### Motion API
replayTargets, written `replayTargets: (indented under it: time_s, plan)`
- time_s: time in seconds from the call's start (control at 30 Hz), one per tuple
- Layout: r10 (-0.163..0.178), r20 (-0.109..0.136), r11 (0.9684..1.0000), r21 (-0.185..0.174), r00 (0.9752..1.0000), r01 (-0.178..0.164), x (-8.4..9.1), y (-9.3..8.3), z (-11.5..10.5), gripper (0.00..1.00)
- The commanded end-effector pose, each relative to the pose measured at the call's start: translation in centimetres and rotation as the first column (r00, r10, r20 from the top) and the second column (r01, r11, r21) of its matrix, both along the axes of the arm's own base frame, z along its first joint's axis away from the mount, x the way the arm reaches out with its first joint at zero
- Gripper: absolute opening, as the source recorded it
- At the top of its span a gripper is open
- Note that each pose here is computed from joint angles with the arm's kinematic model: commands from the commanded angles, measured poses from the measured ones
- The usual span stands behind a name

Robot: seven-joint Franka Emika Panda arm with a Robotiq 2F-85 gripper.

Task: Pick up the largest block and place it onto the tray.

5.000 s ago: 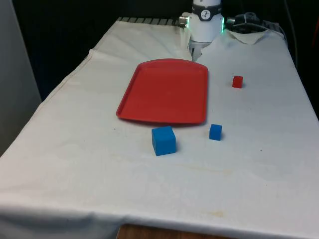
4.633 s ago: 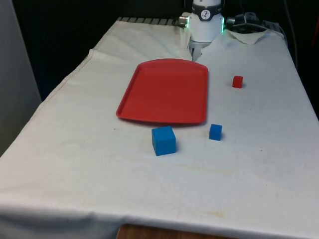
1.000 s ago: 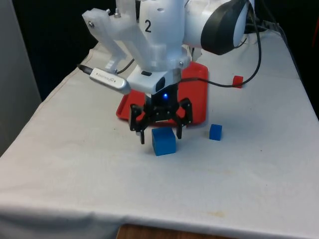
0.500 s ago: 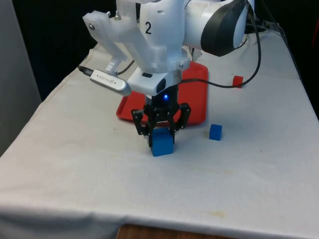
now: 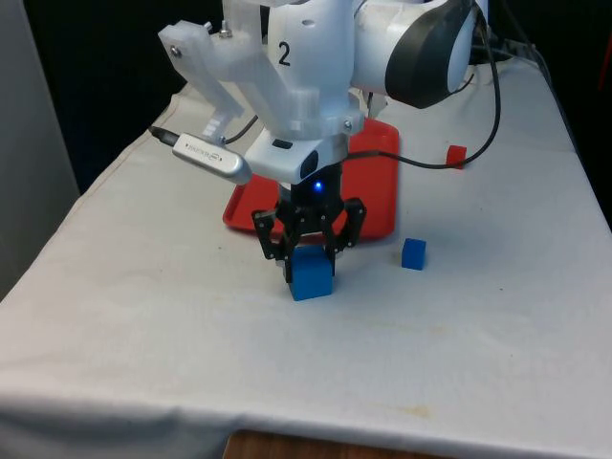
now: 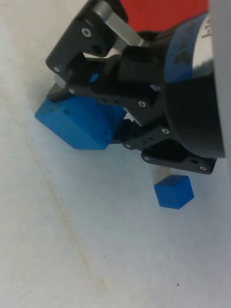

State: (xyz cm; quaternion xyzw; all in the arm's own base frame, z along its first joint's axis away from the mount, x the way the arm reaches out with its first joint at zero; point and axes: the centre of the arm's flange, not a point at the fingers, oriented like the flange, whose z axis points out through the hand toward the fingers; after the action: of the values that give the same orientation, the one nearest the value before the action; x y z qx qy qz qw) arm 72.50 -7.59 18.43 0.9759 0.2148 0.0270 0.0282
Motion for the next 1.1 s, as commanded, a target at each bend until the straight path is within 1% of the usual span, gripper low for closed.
replayTargets:
  time_s: [0.0,0.47,0.6,0.63,0.67,0.77,0.9,0.93,0.97,1.03,1.07]
  plan:
    - [0.000,0.000,1.0000,0.000,1.0000,0.000,0.0,0.0,0.0,0.00]
    - [0.000,0.000,1.0000,-0.001,1.0000,0.000,0.0,0.0,0.1,0.00]
    - [-0.002,0.002,1.0000,-0.002,1.0000,0.002,-0.1,0.0,0.7,0.00]
    - [-0.001,0.002,1.0000,-0.002,1.0000,0.001,0.0,0.0,0.3,0.00]
    - [-0.002,0.002,1.0000,-0.004,1.0000,0.002,-0.1,0.0,0.9,0.00]
    - [-0.002,0.002,1.0000,-0.008,1.0000,0.002,-0.1,0.0,1.7,0.00]
    - [-0.002,0.005,0.9999,-0.012,1.0000,0.002,-0.1,-0.2,3.4,0.00]
    - [-0.004,0.004,1.0000,-0.007,1.0000,0.004,0.0,-0.2,3.1,0.00]
    - [-0.002,0.007,0.9999,-0.011,1.0000,0.002,-0.1,-0.2,3.8,0.00]
    - [-0.002,0.011,0.9999,-0.011,0.9999,0.002,-0.1,-0.3,4.5,0.00]
    - [-0.003,0.015,1.0000,-0.009,0.9999,0.003,-0.1,-0.4,5.2,0.00]
